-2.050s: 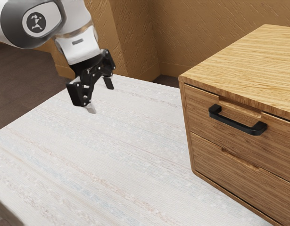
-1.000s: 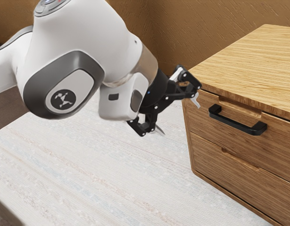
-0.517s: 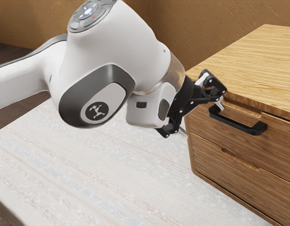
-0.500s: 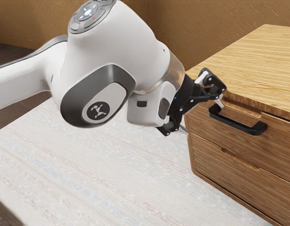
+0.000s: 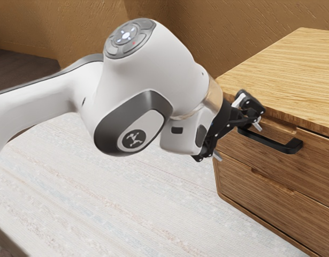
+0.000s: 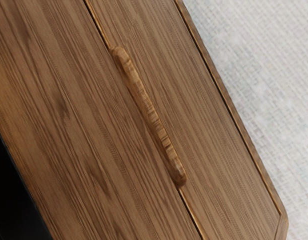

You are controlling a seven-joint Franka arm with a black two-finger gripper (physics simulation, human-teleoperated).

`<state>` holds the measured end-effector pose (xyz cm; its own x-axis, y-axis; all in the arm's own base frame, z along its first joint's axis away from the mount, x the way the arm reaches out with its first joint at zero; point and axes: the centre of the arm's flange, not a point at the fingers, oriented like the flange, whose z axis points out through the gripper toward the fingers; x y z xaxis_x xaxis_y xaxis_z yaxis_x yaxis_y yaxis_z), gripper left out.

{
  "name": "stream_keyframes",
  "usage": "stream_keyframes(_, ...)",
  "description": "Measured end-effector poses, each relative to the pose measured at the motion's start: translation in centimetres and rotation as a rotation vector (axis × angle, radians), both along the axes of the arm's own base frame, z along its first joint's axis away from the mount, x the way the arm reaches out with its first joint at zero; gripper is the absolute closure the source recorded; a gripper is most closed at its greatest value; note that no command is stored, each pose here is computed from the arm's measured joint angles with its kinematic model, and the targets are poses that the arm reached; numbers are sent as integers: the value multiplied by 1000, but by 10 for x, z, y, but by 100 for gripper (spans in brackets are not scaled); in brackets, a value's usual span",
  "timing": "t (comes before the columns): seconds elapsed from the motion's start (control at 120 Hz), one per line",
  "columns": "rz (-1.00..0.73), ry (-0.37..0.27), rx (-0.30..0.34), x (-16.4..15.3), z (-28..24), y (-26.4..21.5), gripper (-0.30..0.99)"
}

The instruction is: Pull the drawer handle with one arm to open the drawer

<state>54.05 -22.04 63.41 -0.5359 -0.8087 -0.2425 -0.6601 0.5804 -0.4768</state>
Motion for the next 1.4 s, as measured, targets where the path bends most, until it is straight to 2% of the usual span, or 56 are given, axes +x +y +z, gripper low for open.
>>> stream_keyframes(0.092,-4,10,6,-4,-5,2,-23)
stream_keyframes(0.183,-6,10,-4,-14,-2,8,0)
stream_keyframes(0.208,-7,9,-7,-16,-1,9,1)
stream_keyframes(0.925,-59,12,-27,-81,11,21,1)
stream_keyframes(1.133,-48,35,0,-97,1,27,0)
stream_keyframes(1.242,-40,13,21,-115,7,28,4)
stream_keyframes(1.4,-34,14,28,-127,7,29,2)
